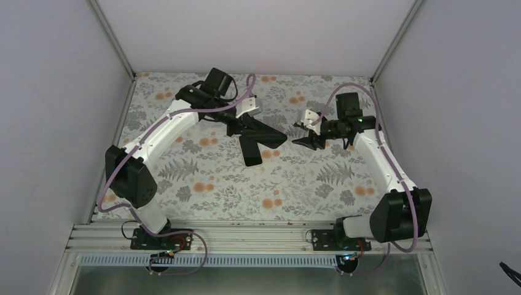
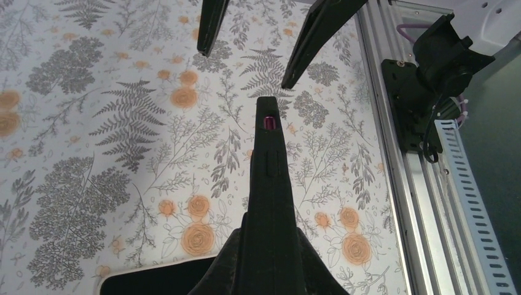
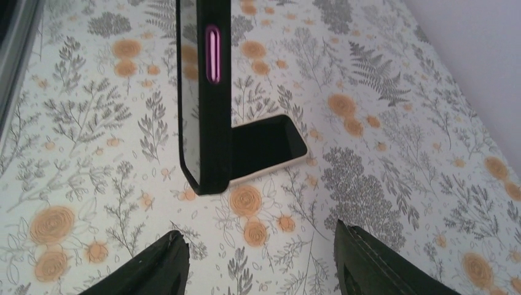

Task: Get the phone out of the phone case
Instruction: Remove the phone case from the phone.

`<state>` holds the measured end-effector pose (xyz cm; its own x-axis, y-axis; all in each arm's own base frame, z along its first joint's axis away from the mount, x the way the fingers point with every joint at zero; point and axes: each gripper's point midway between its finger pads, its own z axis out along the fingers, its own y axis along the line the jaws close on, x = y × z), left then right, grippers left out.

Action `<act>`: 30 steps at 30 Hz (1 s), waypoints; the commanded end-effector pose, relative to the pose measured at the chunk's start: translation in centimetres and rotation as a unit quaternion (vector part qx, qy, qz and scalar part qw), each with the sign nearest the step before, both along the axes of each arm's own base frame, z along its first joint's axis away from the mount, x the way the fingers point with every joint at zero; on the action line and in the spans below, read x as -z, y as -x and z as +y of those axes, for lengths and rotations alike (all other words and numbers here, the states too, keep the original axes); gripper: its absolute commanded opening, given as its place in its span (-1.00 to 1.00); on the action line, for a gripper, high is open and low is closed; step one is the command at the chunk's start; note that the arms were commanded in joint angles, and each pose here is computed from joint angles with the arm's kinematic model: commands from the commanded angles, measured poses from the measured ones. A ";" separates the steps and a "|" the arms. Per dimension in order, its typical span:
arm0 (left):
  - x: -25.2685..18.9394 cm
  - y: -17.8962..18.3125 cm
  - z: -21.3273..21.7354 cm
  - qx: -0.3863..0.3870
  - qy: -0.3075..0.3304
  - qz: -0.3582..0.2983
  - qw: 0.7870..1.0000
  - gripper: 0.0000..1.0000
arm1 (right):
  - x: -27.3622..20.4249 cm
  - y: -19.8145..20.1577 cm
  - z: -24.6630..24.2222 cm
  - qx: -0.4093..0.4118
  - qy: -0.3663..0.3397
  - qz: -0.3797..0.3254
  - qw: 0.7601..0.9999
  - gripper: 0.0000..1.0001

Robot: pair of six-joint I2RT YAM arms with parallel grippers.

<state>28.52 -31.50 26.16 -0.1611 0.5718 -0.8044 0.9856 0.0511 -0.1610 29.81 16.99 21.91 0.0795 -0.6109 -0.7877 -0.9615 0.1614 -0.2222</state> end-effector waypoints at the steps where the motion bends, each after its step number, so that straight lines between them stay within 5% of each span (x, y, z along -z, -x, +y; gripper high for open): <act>1: -1.8 -0.4 -0.9 0.012 0.034 -0.026 0.999 -0.95 | -3.0 0.8 1.3 -0.017 -0.045 -0.008 0.999 0.22; 30: -2.4 1.7 -1.6 0.046 0.041 -0.019 0.998 -0.95 | -1.1 -4.5 1.5 0.041 -0.012 -0.031 0.999 -0.02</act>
<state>29.38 -31.76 25.94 -0.1330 0.5847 -0.8003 0.9911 0.0746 -0.1102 31.54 18.62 22.27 0.0483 -0.5745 -0.8171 -0.9590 0.2020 -0.1988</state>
